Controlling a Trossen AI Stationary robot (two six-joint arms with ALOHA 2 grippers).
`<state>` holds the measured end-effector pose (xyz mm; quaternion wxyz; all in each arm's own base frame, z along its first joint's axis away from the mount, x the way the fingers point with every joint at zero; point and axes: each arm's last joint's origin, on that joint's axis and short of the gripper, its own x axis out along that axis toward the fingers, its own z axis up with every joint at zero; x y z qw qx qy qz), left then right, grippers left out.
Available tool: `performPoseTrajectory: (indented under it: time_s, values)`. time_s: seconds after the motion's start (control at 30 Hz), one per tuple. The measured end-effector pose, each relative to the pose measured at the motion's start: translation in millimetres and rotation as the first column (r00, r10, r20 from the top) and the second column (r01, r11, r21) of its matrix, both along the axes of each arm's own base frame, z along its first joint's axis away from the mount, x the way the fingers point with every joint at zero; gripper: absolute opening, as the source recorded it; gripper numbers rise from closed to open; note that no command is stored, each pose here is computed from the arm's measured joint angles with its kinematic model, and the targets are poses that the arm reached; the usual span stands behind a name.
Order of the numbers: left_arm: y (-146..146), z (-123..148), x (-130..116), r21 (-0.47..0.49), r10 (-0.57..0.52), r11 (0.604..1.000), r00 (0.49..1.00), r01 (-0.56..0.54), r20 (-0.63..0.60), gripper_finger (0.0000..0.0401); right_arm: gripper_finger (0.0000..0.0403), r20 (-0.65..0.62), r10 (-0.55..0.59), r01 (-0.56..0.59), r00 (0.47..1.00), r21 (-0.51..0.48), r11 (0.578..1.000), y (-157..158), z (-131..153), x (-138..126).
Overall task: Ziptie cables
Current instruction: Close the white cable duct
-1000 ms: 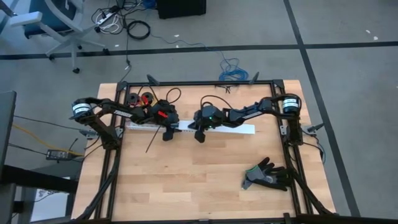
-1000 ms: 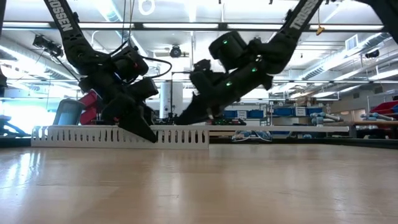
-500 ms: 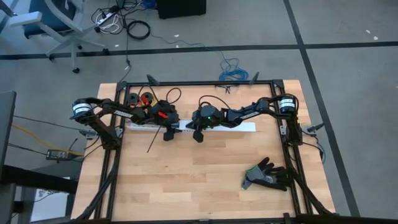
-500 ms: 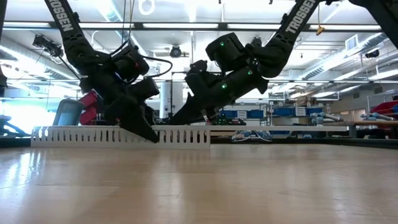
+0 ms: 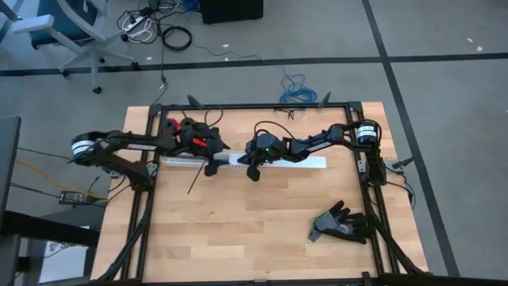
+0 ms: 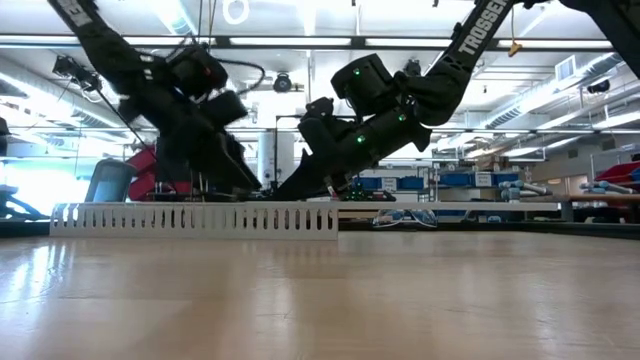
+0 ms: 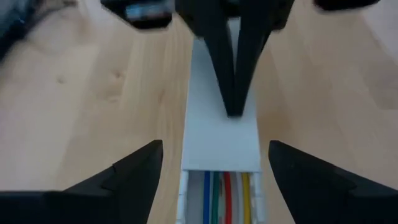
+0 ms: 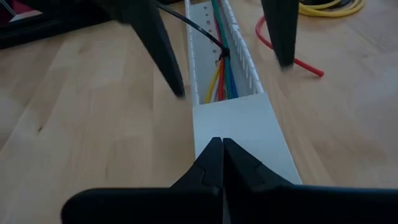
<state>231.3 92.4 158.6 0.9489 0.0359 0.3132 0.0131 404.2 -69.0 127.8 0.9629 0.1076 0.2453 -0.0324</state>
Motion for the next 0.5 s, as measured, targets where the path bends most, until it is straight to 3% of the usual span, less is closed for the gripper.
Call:
performPoseTrajectory:
  time_s: [0.2,0.4,0.5]
  values:
    - [-7,10,-17,-0.009,0.004,1.000,0.996,-0.005,-0.086,0.0302,0.0000,0.001,0.004,-0.004,1.000,0.001,1.000,0,0,0]
    - [-9,-6,-23,-0.041,0.015,0.999,0.991,-0.021,-0.132,0.0302,0.0000,0.002,0.004,-0.004,1.000,0.001,1.000,0,0,0]
    - [-10,-13,-26,-0.009,0.042,0.999,0.993,-0.043,-0.109,0.0302,0.0000,0.003,0.007,-0.007,1.000,0.002,1.000,0,0,0]
